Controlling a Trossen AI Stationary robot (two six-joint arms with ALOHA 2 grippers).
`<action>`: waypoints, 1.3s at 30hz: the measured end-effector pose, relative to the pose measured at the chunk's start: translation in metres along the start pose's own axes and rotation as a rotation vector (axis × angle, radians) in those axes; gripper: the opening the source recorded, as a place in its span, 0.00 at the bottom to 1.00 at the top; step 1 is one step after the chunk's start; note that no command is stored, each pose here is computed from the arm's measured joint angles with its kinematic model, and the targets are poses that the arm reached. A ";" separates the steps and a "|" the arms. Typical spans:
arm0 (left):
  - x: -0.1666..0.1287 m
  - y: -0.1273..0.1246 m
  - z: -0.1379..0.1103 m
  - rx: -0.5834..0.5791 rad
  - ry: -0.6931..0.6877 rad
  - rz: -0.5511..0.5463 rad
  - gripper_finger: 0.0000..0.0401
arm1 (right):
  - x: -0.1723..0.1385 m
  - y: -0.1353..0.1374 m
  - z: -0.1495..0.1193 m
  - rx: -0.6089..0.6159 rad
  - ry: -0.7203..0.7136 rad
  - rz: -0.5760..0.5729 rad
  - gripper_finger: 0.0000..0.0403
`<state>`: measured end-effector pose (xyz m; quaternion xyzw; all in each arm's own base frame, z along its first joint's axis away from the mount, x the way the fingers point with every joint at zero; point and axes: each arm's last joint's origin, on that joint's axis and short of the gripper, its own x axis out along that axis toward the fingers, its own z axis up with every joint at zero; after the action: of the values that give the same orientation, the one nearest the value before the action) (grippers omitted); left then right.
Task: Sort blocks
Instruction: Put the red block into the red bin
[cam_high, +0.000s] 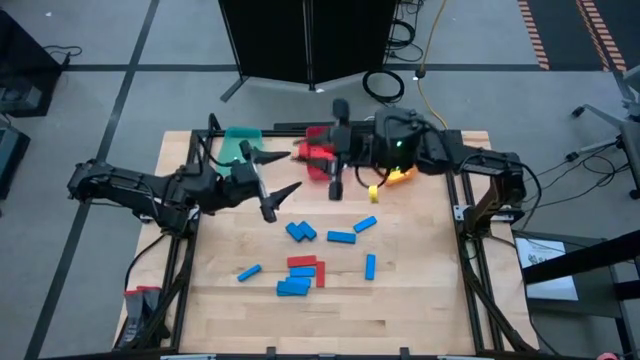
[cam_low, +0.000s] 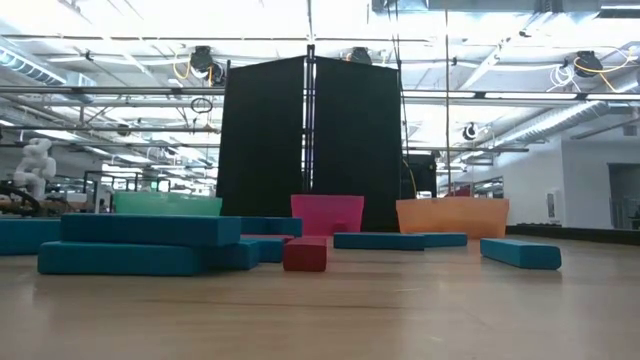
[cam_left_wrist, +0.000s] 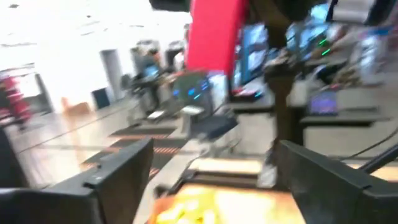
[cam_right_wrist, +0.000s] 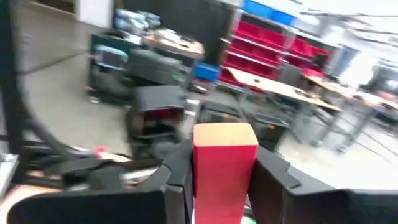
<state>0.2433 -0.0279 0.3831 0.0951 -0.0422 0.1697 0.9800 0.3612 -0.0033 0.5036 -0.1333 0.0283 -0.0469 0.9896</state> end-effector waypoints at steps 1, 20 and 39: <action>-0.001 0.001 -0.002 0.013 0.027 0.030 0.90 | -0.002 -0.006 -0.001 -0.001 0.020 -0.040 0.23; -0.044 0.023 -0.027 -0.043 0.351 0.081 0.83 | 0.022 -0.136 -0.184 0.455 0.463 -0.180 0.23; -0.093 0.037 -0.108 -0.267 0.369 0.230 0.83 | 0.063 -0.115 -0.337 0.788 0.777 -0.178 0.23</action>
<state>0.1489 -0.0018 0.2734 -0.0734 0.1048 0.2873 0.9493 0.3906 -0.2076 0.2069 0.2720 0.3600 -0.1831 0.8734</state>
